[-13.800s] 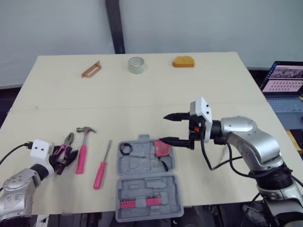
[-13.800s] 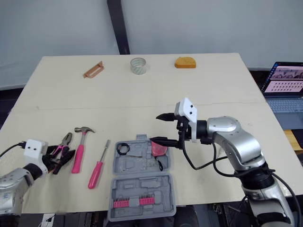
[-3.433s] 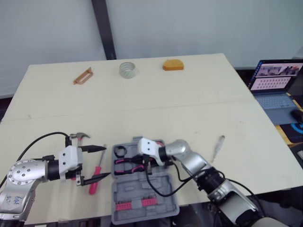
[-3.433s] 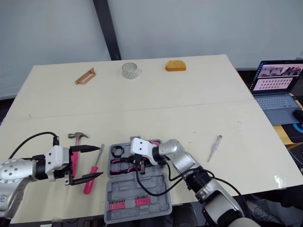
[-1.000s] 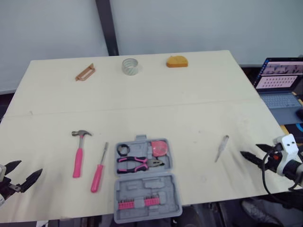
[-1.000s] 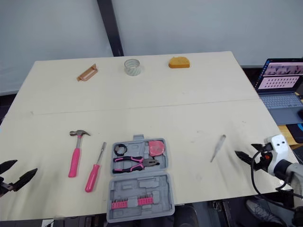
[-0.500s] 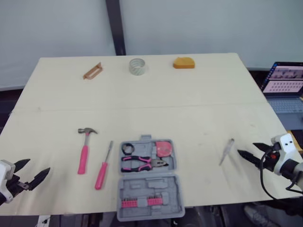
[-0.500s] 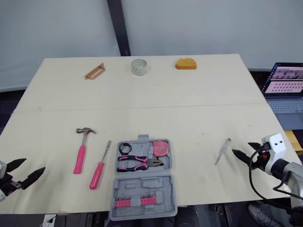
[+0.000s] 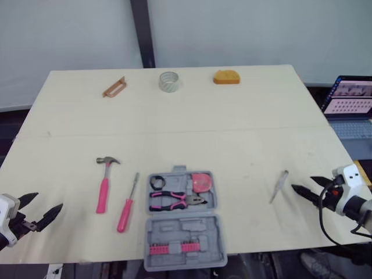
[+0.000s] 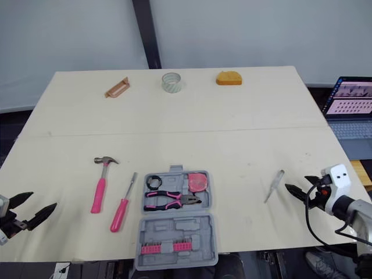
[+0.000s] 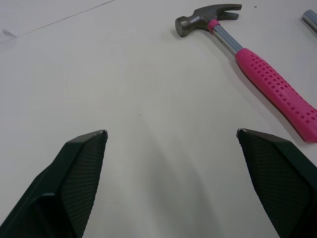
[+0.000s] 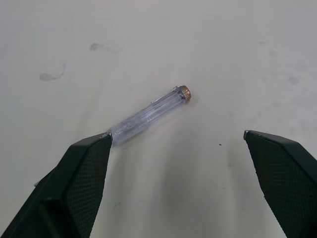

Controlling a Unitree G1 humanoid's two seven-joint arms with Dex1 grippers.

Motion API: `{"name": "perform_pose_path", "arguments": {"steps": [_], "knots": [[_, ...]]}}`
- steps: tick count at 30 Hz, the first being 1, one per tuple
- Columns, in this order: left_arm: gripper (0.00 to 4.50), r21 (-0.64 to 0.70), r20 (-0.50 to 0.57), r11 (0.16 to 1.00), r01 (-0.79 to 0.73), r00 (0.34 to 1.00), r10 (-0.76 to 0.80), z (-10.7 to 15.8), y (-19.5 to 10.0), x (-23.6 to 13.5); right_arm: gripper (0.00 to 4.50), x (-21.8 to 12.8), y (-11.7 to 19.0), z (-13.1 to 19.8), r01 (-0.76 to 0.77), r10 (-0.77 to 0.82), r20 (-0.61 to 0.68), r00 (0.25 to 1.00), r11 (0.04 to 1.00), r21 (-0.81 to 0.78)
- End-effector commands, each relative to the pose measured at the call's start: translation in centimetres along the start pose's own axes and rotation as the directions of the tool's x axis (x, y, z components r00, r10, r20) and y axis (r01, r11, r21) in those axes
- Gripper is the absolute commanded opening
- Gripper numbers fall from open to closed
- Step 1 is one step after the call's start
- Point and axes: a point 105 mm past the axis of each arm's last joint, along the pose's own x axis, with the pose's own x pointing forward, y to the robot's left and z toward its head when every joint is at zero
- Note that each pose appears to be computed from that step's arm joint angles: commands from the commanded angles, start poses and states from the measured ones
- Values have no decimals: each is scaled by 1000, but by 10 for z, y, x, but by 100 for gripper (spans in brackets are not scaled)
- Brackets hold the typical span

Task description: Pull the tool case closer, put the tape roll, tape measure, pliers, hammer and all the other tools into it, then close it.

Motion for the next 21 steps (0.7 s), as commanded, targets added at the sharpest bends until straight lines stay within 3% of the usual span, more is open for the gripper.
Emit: {"name": "perform_pose_path", "arguments": {"steps": [1,4,11,12,15,21], "knots": [[450,25,22,1000,-4,1000,3,10,1,1,449,-3,-1,9,2,-1,27,1000,1000,-23],[450,37,28,999,33,999,-34,17,-5,6,449,-2,9,14,-54,55,23,998,998,-30],[450,80,4,920,384,923,-385,45,-78,37,449,16,99,41,-406,404,-42,914,910,-87],[426,83,2,903,422,906,-424,48,-88,41,450,19,110,42,-440,436,-56,898,893,-96],[324,94,-24,826,556,831,-556,57,-123,50,369,26,145,41,-548,532,-133,836,820,-164],[23,82,-124,716,693,720,-683,46,-160,55,70,32,185,24,-677,619,-277,735,696,-241]]}}
